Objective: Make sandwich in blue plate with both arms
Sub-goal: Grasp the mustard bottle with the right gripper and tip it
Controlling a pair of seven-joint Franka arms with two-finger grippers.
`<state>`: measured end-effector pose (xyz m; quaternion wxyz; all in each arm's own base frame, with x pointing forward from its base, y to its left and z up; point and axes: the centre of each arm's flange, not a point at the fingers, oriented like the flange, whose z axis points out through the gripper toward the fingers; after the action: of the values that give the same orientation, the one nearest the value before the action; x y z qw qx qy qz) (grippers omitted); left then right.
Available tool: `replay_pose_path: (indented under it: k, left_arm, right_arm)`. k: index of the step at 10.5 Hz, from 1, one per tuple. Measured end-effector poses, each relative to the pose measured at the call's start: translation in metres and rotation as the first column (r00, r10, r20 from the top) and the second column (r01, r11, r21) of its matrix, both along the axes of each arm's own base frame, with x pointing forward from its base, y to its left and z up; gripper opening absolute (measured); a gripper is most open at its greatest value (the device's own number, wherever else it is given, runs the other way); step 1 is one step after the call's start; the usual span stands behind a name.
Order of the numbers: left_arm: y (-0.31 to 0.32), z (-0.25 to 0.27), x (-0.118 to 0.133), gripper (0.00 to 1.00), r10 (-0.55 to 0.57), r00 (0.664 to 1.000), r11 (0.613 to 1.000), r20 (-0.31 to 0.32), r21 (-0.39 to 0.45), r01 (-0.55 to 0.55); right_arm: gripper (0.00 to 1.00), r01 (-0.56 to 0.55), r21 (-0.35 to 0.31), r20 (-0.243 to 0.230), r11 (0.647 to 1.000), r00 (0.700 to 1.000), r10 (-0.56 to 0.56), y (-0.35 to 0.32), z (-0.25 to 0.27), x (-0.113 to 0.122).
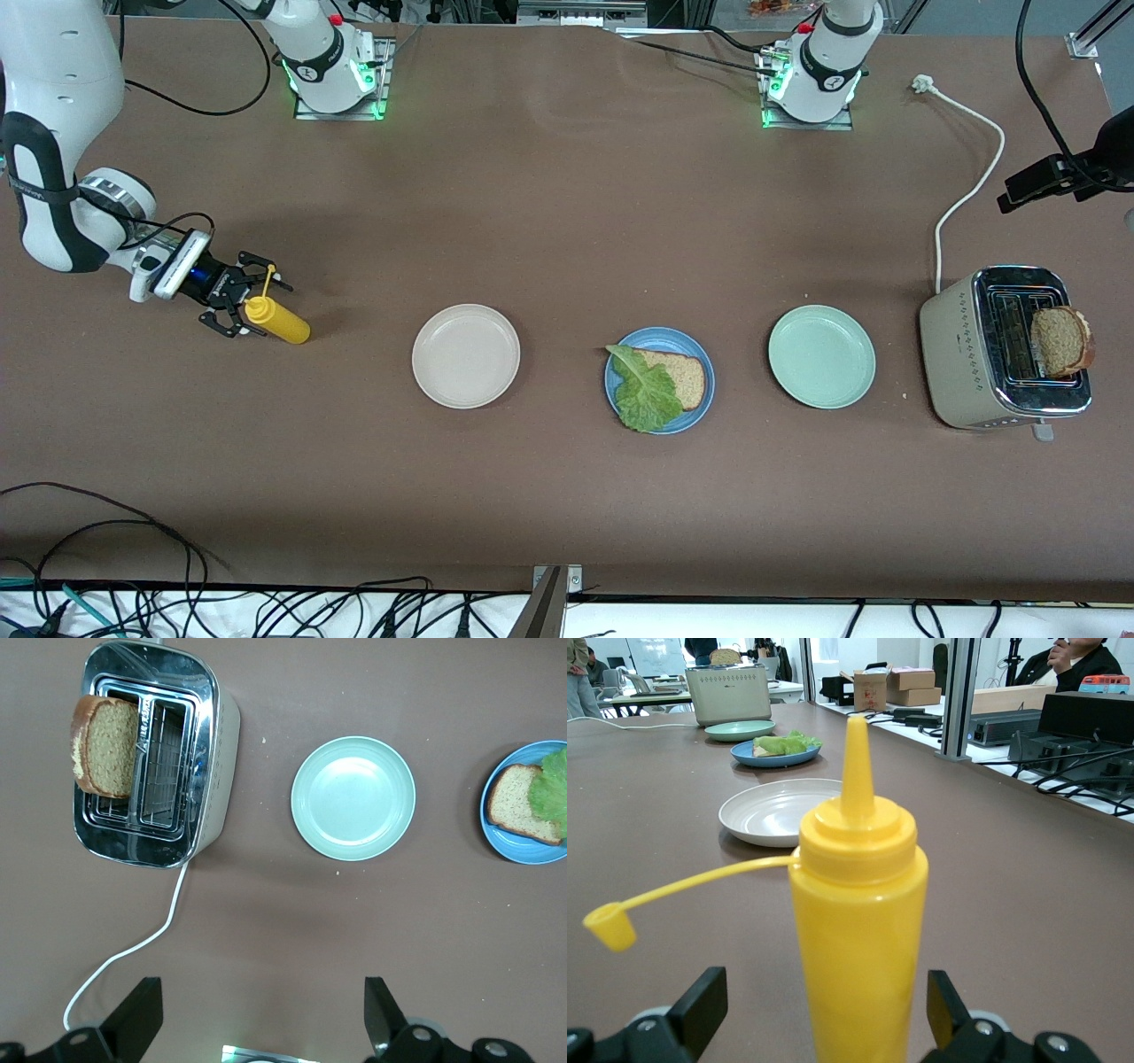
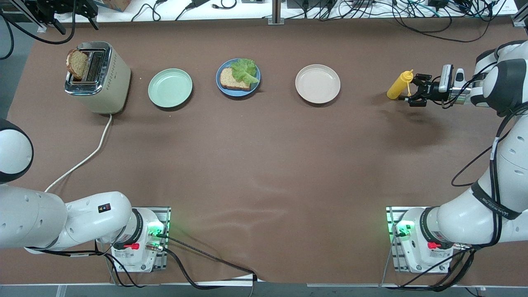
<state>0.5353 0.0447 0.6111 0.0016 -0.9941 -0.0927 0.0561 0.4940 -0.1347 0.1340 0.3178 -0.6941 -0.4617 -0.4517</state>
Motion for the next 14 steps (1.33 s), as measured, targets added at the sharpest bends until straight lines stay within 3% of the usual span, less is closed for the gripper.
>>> replay_pose_path:
  k: [1,2,4,6,9,12,14]
  left_arm:
    - [0.0,0.0,0.0,1.0,0.0,1.0,1.0,0.0,0.0,0.0]
    - [0.0,0.0,0.0,1.0,0.0,1.0,1.0,0.0,0.0,0.0]
    - [0.0,0.0,0.0,1.0,0.0,1.0,1.0,0.0,0.0,0.0]
    - [0.0,0.0,0.0,1.0,0.0,1.0,1.0,0.0,0.0,0.0]
    - [0.002,0.0,0.0,1.0,0.004,1.0,1.0,0.0,0.0,-0.004]
    - [0.004,0.0,0.0,1.0,0.008,1.0,1.0,0.0,0.0,-0.008]
    - [0.004,0.0,0.0,1.0,0.008,1.0,1.0,0.0,0.0,-0.008]
  right_arm:
    - [0.95,-0.002,0.003,0.002,1.0,1.0,0.002,0.002,0.0,0.001]
    - [0.79,-0.002,0.004,0.004,1.0,1.0,0.002,0.003,0.0,0.002]
    - [0.67,-0.003,0.003,0.011,1.0,1.0,0.003,0.003,0.002,0.005]
    - [0.38,-0.005,0.001,0.015,1.0,1.0,0.005,0.002,0.003,0.007]
    - [0.15,-0.014,-0.009,0.044,1.0,0.999,0.014,0.001,0.013,0.02]
    - [0.15,-0.008,-0.005,0.027,1.0,1.0,0.008,-0.001,0.024,0.036]
    - [0.15,-0.036,-0.018,-0.033,0.999,0.999,0.036,-0.004,0.048,0.059]
